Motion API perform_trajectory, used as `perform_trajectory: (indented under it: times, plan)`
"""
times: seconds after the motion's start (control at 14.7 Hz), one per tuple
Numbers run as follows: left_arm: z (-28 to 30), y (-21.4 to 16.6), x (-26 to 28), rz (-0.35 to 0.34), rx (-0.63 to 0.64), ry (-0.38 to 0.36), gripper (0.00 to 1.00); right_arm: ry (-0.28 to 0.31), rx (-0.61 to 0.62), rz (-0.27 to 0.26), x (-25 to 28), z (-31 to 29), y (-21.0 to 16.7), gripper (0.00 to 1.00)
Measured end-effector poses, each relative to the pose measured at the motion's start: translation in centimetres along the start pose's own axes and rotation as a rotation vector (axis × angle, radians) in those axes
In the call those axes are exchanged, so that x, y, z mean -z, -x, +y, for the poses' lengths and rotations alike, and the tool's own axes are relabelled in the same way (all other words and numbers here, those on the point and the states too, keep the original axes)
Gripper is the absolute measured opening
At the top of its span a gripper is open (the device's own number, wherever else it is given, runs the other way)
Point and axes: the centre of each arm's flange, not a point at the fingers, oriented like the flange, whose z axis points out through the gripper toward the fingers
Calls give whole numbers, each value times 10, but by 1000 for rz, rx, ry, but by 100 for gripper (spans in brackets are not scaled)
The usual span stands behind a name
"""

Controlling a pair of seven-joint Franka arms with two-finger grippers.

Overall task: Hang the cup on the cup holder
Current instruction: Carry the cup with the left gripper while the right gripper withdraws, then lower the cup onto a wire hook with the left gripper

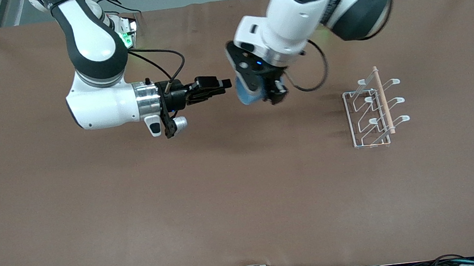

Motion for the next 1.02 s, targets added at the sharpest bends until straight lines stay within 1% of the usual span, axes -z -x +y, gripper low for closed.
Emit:
perform_trajectory:
  times: [0.14, 0.27, 0.34, 0.54, 0.75, 0.82, 0.89, 1.02]
  plan:
    - [-37, 35, 6, -101, 29, -59, 78, 126, 5, 26, 33, 18, -6, 81]
    - [-51, 52, 6, -208, 35, -123, 78, 268, 2, 66, 77, 35, -8, 99]
    - [-53, 58, 5, -269, 28, -169, 78, 346, -1, 86, 99, 43, -7, 100]
    - [-66, 73, 5, -462, -40, -322, 78, 614, 1, 140, 166, 74, -2, 100]
    - [-95, 95, -2, -644, -103, -411, 78, 880, 2, 174, 226, 102, 3, 100]
    - [-107, 104, -12, -712, -119, -427, 78, 945, -1, 186, 244, 109, 5, 100]
    - [-117, 112, -25, -783, -136, -449, 78, 979, -5, 203, 260, 111, 6, 100]
    - [-127, 123, -57, -922, -183, -500, 78, 1000, -10, 246, 290, 100, 11, 100]
